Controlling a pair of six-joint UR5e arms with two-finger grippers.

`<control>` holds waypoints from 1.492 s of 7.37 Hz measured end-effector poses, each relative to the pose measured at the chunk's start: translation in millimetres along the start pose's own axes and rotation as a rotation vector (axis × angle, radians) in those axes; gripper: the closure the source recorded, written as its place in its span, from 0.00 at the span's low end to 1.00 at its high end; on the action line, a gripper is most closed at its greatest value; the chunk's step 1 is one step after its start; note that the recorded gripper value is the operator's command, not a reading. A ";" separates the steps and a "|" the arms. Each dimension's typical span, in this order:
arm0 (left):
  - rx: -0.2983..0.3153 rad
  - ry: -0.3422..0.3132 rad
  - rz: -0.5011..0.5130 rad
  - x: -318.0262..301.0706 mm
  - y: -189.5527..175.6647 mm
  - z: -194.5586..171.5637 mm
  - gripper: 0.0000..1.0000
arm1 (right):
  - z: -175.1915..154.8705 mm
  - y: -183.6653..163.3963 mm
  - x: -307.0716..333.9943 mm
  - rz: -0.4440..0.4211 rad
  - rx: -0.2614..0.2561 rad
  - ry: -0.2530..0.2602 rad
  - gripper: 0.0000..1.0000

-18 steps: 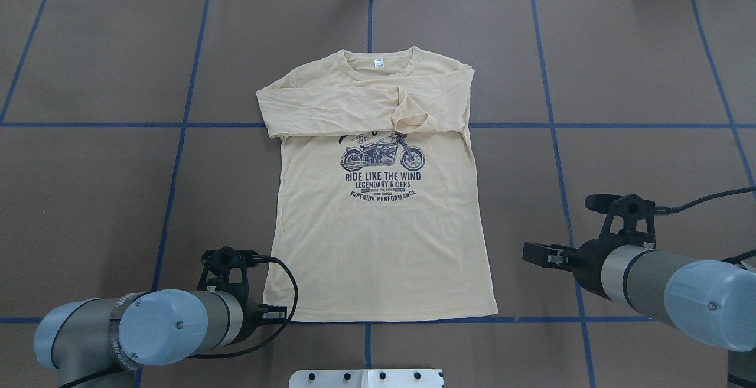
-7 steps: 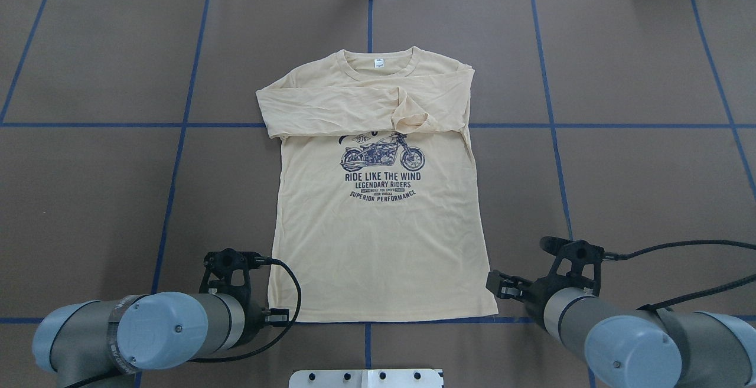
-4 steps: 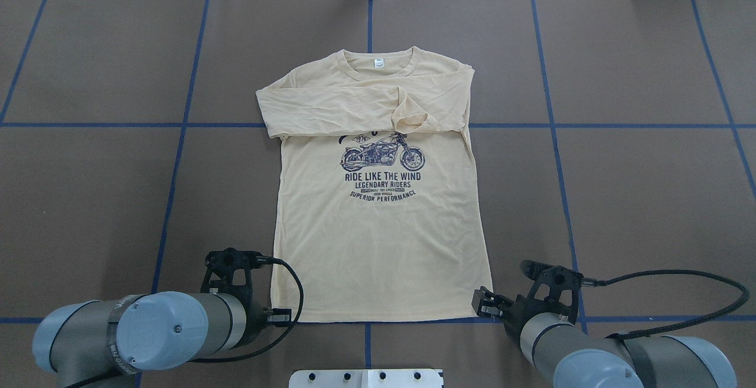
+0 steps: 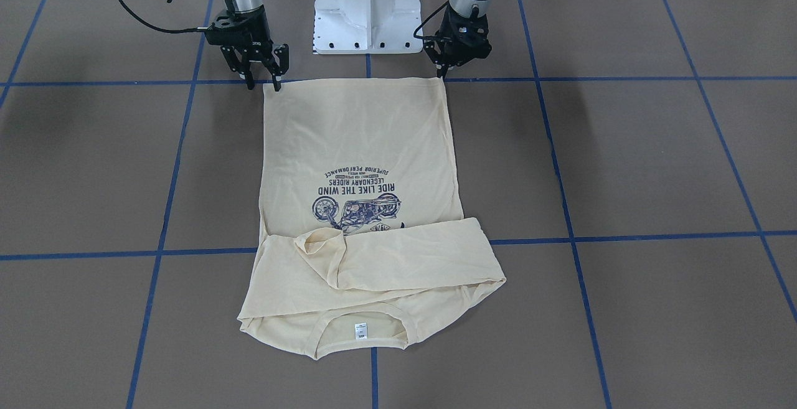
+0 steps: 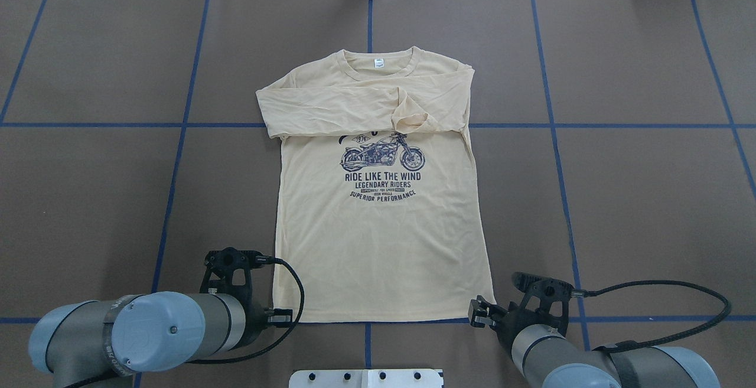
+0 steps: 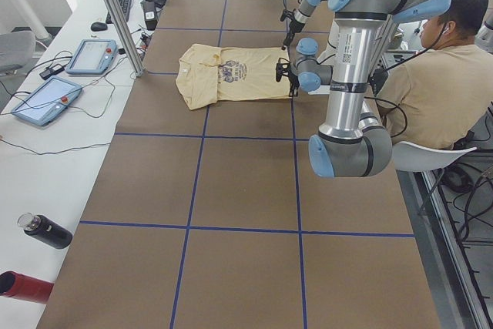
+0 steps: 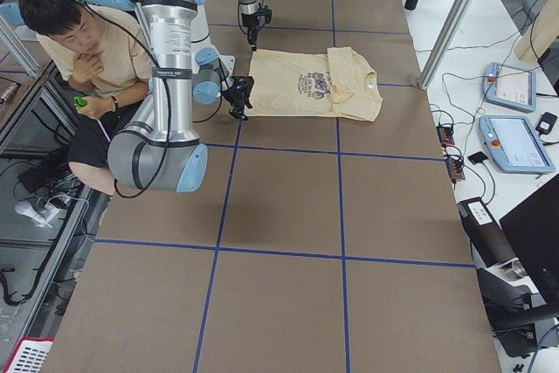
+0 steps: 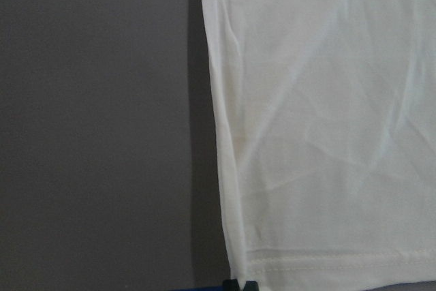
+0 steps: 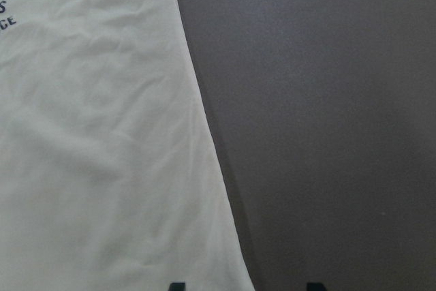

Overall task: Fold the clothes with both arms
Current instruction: 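Lower both grippers onto the hem corners and grasp them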

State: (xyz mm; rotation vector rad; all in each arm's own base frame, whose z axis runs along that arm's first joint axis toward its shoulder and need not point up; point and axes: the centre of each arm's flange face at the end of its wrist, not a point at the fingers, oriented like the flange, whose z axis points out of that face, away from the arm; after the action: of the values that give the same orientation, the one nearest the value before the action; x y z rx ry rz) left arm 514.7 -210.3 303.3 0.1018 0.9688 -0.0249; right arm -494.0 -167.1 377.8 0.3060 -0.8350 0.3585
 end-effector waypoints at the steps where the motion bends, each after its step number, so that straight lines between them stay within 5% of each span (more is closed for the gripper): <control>1: 0.000 0.000 0.000 0.0 0.0 -0.2 1.00 | -0.1 2.0 0.0 -0.003 0.003 -0.001 0.46; 4: 0.000 -0.001 0.000 -1.0 0.1 -0.3 1.00 | -0.1 9.1 -3.3 -0.014 0.021 -0.012 0.49; 5: 0.000 -0.001 0.000 -1.4 0.2 -0.7 1.00 | 0.3 10.6 -3.5 -0.017 0.027 -0.013 0.62; 6: 0.000 0.000 0.000 -1.6 0.2 -1.2 1.00 | 0.2 10.9 -4.2 -0.017 0.031 -0.015 1.00; 11: 0.001 0.012 0.001 2.2 0.0 -6.1 1.00 | -13.5 0.5 -16.9 0.004 0.037 -0.050 1.00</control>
State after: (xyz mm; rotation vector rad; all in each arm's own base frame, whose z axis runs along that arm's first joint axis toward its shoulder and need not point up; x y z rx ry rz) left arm 511.0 -209.7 298.1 0.1029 0.9811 -0.0240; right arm -495.7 -164.5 356.4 0.3489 -0.8791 0.3720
